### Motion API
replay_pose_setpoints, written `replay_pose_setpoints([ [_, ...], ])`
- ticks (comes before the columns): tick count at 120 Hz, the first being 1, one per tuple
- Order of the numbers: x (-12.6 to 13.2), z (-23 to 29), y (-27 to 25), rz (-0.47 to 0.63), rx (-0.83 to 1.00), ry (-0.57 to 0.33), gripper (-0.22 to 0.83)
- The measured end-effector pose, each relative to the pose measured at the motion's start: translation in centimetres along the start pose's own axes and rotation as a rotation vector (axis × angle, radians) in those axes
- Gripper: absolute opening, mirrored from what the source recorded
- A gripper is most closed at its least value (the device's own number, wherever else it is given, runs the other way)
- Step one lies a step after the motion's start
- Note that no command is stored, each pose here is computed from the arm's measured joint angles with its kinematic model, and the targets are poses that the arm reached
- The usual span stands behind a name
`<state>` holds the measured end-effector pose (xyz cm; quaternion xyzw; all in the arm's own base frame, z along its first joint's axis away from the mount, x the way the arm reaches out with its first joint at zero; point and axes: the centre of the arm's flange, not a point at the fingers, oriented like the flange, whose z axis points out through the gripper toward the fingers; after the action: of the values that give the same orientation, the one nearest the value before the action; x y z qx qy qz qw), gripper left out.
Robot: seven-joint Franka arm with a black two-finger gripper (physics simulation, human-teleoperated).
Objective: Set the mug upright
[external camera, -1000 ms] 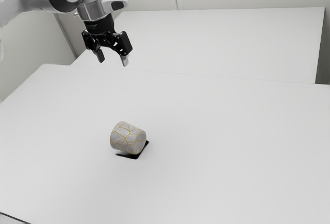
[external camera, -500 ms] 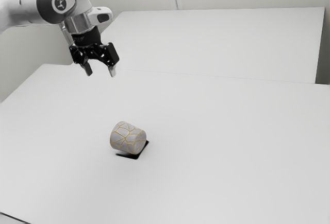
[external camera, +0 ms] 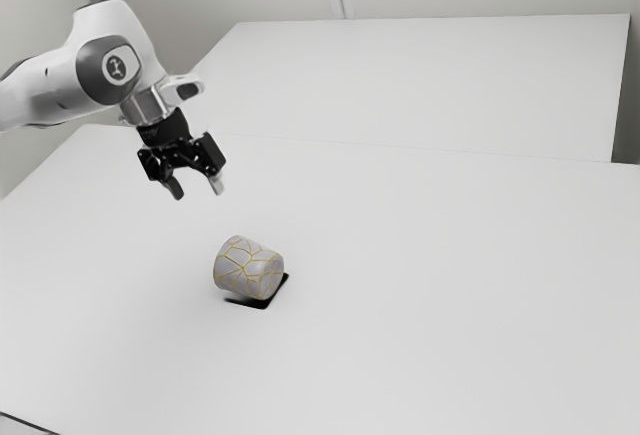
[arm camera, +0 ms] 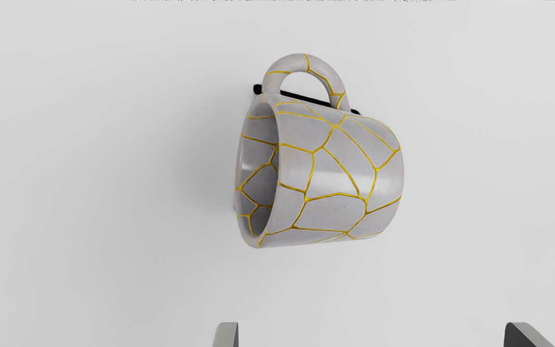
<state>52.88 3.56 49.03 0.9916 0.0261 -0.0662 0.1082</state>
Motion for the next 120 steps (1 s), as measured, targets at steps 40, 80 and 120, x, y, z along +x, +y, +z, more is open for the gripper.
replay_pose_setpoints([
  [40,0.9,5.2,-3.5,0.034,-0.095,0.026,0.62],
  [80,1.6,11.2,-4.9,0.062,-0.232,0.024,0.62],
  [120,1.5,15.0,-6.1,0.066,-0.4,0.062,0.62],
])
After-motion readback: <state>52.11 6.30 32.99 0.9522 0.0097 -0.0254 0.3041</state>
